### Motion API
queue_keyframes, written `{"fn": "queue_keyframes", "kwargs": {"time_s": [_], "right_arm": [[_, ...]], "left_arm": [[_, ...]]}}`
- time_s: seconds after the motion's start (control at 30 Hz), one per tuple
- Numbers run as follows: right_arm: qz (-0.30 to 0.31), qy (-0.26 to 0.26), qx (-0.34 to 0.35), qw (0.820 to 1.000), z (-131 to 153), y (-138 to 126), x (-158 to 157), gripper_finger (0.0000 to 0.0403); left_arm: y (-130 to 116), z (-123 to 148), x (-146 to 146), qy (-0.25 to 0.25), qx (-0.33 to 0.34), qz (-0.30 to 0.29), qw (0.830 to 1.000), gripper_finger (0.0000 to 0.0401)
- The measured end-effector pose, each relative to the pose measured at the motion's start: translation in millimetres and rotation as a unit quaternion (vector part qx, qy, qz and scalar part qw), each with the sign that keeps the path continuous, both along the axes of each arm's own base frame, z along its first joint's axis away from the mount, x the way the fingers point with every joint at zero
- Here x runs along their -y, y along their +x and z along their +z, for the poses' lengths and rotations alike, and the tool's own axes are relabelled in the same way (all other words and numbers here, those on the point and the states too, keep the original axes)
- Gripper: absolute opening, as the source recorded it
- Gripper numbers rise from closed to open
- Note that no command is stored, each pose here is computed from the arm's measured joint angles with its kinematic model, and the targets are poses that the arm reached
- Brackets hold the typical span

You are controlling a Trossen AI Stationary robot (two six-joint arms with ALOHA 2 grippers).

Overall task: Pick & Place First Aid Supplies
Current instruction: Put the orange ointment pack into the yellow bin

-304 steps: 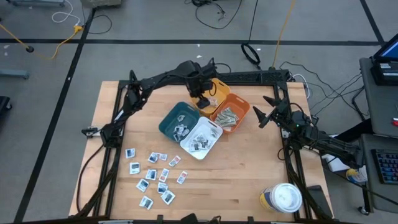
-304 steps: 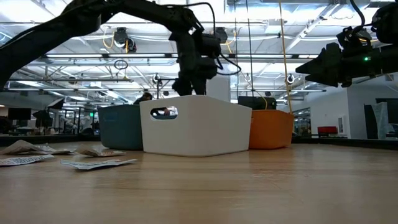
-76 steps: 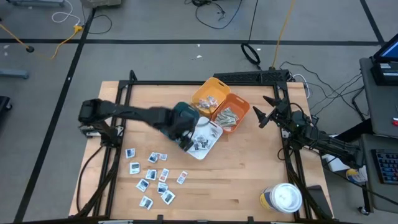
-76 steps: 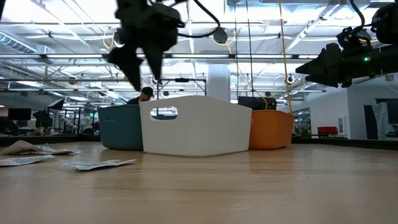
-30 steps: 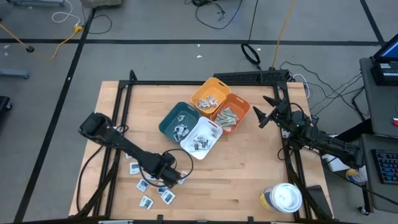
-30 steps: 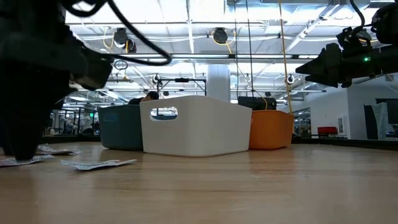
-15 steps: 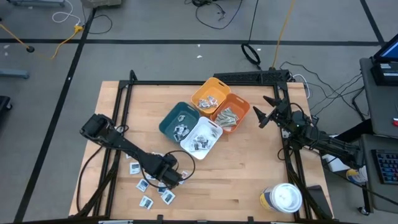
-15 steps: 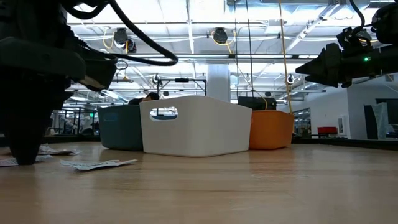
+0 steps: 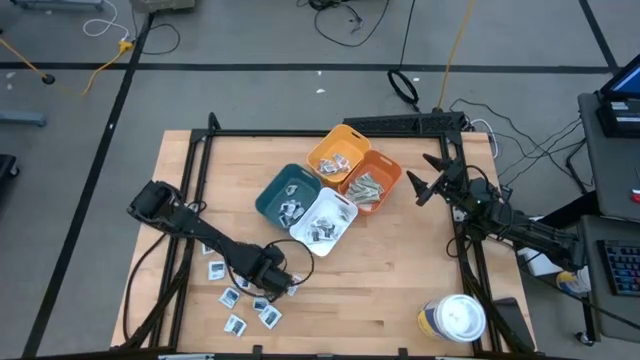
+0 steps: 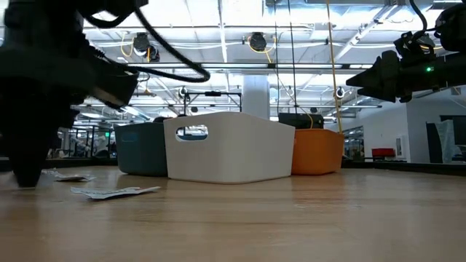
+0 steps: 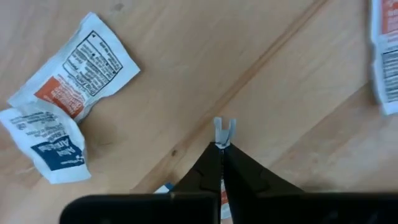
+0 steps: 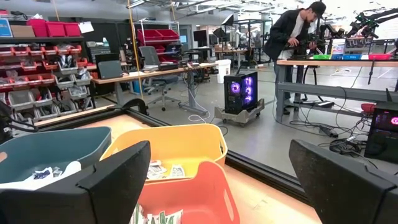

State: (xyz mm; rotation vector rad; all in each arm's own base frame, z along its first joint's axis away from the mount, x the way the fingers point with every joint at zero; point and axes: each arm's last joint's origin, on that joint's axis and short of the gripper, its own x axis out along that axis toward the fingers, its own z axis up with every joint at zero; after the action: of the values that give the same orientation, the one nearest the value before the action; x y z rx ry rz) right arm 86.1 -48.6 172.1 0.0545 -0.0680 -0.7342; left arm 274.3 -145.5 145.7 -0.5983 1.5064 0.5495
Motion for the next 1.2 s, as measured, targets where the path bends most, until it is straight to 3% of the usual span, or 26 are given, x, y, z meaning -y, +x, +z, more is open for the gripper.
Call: {"fn": "queue_keyframes", "kwargs": {"time_s": [0.37,0.77,0.9,1.2], "right_arm": [[0.0,0.0,0.0,1.0,0,0,0,0.0377],[0.0,0.0,0.0,1.0,0,0,0,0.0377],[0.0,0.0,0.0,1.0,0,0,0,0.0377],[0.0,0.0,0.0,1.0,0,0,0,0.0377]], "left_arm": [[-17,69,-47,-0.015,0.048,-0.015,0.999,0.0003],[-43,105,-106,0.014,0.025,-0.002,1.0,0.0001],[-34,108,-136,0.015,0.029,0.001,0.999,0.0001],[25,115,-216,-0.003,0.027,-0.015,1.0,0.0]]}}
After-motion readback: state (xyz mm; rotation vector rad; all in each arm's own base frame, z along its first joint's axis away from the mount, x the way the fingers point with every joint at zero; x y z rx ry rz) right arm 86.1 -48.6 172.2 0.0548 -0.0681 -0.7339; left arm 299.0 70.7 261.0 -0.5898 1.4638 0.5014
